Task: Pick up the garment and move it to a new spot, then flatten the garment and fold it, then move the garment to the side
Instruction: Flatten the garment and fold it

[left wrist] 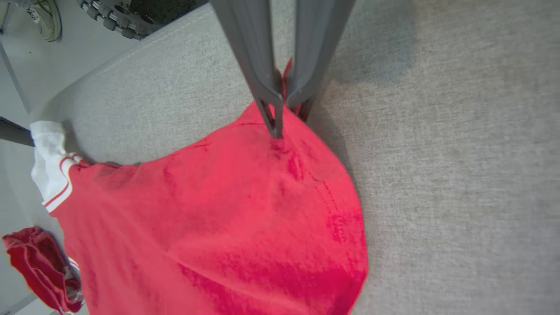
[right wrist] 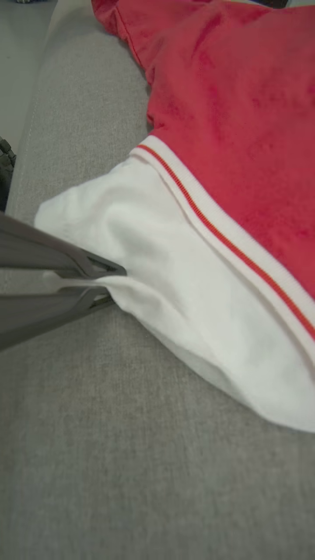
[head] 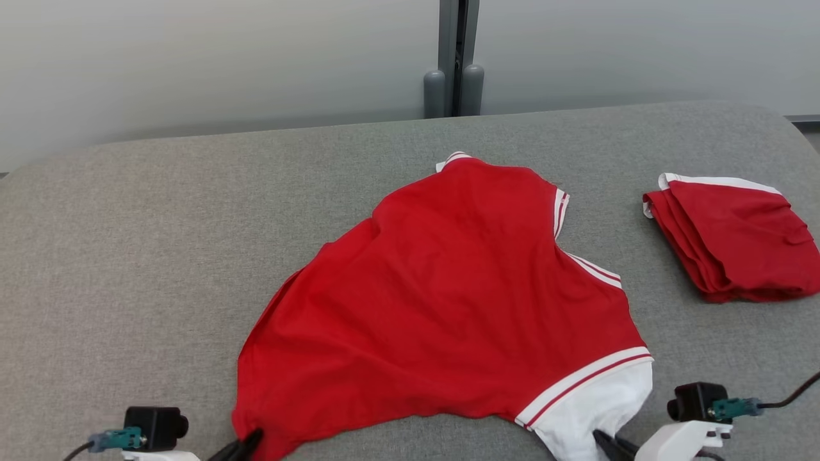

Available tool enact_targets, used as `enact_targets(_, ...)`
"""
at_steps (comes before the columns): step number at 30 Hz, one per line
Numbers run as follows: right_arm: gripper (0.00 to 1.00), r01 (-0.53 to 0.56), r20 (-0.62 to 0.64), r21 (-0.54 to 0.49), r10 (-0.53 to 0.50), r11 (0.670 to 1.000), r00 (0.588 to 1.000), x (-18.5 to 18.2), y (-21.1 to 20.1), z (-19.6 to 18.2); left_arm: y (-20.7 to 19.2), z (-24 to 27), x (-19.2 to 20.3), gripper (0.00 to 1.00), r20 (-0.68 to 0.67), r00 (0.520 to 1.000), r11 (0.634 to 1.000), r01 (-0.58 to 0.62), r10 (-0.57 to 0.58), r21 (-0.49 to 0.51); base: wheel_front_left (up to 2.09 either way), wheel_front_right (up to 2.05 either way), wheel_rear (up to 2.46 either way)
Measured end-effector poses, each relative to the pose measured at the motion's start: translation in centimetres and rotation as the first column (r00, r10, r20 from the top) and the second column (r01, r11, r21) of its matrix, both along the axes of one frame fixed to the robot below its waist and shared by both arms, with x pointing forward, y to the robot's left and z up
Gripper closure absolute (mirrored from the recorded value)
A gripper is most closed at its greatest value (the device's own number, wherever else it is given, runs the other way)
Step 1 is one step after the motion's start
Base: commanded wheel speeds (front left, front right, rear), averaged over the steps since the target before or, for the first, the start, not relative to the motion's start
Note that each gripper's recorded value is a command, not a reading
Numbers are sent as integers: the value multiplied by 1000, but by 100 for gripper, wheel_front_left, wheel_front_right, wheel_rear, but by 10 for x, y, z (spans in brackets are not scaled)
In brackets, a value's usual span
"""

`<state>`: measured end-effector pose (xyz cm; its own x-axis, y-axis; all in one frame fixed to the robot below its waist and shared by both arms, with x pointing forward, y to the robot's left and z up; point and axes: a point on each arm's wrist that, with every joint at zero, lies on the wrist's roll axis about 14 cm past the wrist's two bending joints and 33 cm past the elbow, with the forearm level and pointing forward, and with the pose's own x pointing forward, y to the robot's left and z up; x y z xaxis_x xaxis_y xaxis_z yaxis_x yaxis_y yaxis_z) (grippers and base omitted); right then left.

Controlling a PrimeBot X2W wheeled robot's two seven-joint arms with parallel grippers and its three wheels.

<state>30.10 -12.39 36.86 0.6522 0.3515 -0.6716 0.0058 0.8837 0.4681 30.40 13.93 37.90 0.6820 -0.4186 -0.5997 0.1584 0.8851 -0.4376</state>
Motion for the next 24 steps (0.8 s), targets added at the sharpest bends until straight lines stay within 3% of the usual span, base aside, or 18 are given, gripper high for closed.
enact_targets(5,100,20,114,9,-21,1000,993,16,-5,24,4,22,10,100,73,997,999,-13,15,-29,0,0,0)
enact_targets(10,100,27,290,29,-34,999,956,44,-10,68,-1,58,23,100,179,984,997,6,7,-76,0,0,0)
enact_targets(12,100,10,340,25,-18,1000,940,56,-10,84,4,69,34,100,218,976,999,38,-30,-31,0,0,0)
enact_targets(18,100,-57,514,21,38,998,857,118,0,144,1,125,98,100,357,931,994,99,-81,-34,0,0,0)
enact_targets(24,100,-118,644,-27,108,993,758,193,20,196,7,154,172,100,384,916,991,130,-115,-15,0,0,0)
